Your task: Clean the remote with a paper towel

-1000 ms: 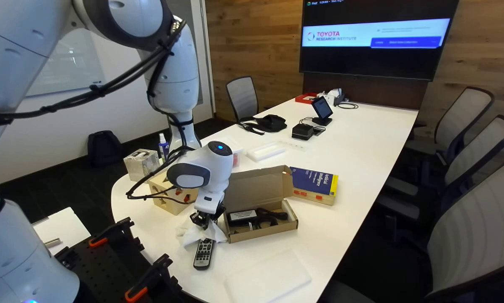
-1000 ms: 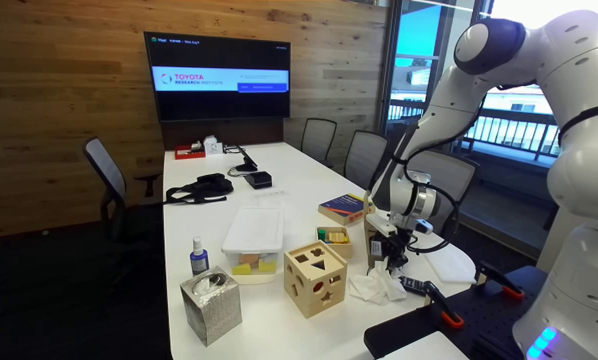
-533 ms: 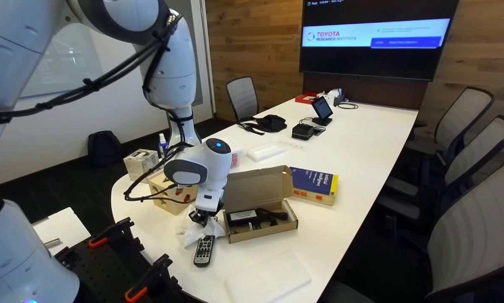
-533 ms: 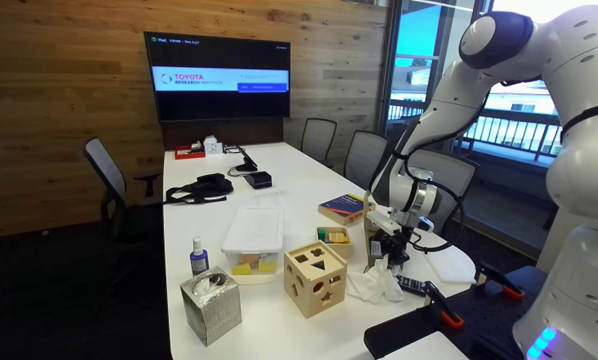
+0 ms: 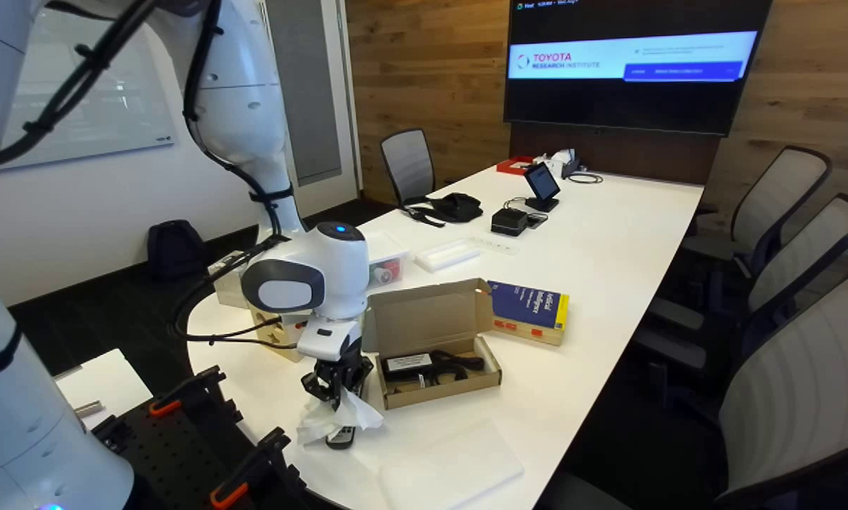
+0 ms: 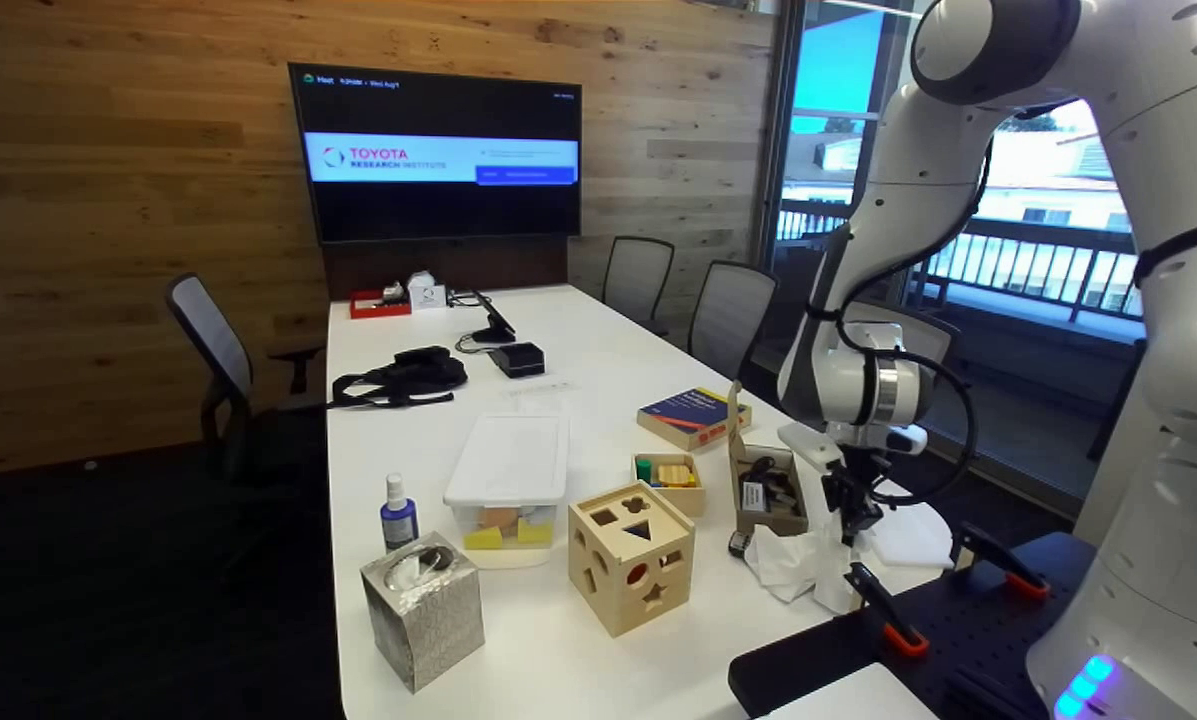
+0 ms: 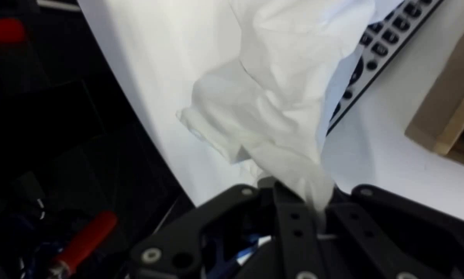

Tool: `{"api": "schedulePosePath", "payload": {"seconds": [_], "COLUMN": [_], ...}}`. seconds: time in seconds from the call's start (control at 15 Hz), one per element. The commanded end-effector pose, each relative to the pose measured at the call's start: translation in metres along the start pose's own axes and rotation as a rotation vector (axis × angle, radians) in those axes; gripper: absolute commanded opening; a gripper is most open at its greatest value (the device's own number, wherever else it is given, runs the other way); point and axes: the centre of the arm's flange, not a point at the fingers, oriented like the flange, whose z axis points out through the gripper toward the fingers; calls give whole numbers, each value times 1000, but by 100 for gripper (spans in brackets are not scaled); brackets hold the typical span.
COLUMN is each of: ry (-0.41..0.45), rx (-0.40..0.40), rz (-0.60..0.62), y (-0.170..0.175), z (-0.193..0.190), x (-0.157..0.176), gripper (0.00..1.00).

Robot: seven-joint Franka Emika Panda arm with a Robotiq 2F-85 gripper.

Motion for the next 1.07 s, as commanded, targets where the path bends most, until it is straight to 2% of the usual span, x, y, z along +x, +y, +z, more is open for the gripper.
{"api": "schedulePosePath", "payload": {"seconds": [0.0,0.33,0.67,1.0], "ry": [147,324,182,25], "rx": [-14,16,45,72], "rz": [138,320,115,-9], "y": [11,11,-7,-35], "z": [-13,-12,3,2], "x": [8,17,-16,-51], "gripper": [0,0,0,0]}}
